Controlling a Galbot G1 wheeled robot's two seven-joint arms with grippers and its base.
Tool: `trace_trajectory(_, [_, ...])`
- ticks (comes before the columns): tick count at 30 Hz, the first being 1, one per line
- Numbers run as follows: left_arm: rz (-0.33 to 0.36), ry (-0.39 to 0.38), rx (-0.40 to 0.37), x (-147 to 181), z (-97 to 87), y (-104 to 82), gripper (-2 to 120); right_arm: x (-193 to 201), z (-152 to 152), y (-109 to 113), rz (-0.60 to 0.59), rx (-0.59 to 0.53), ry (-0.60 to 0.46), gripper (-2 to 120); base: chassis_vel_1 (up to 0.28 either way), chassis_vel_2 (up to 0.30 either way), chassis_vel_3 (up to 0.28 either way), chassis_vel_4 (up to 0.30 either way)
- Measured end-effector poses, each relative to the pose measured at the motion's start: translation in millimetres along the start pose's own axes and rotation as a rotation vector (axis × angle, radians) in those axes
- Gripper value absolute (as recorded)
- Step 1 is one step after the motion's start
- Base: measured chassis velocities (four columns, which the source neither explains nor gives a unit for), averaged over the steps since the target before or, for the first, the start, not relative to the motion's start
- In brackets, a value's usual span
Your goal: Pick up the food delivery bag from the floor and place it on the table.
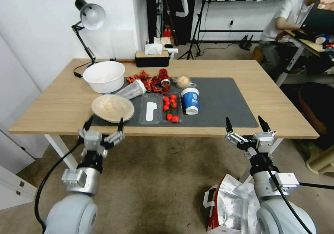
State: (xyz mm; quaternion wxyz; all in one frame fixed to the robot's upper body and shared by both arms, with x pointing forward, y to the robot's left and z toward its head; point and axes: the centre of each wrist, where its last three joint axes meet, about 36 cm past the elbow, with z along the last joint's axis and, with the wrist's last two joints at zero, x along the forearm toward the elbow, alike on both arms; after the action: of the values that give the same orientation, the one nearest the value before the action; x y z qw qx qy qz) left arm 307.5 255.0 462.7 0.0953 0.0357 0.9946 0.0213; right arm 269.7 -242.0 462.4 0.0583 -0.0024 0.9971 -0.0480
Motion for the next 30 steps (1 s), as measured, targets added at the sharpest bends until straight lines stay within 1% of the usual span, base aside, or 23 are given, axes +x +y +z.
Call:
trace_trajectory(1, [0.000, 0.000, 0.000, 0, 0.0, 0.0, 100, 0, 0, 0, 0.000, 0.000, 0.000, 100, 0.000, 0.000, 0.000, 0.000])
trace_trajectory(4, [0.005, -0.030, -0.003, -4, 5.7, 9.1, 100, -1, -1, 1, -0.005, -0.003, 0.000, 100, 0.000, 0.000, 0.000, 0.000])
trace_trajectory(6, [0.004, -0.030, -0.004, -3, 6.3, 9.5, 100, -2, -1, 1, -0.006, -0.003, -0.001, 100, 0.000, 0.000, 0.000, 0.000])
trace_trajectory(14, [0.005, 0.007, 0.001, 6, 10.2, 4.6, 100, -1, -1, -1, -0.002, -0.011, -0.003, 100, 0.000, 0.000, 0.000, 0.000])
trace_trajectory(30, [0.006, 0.024, -0.004, 12, 8.6, 4.4, 100, -2, 2, 1, 0.000, -0.022, -0.001, 100, 0.000, 0.000, 0.000, 0.000])
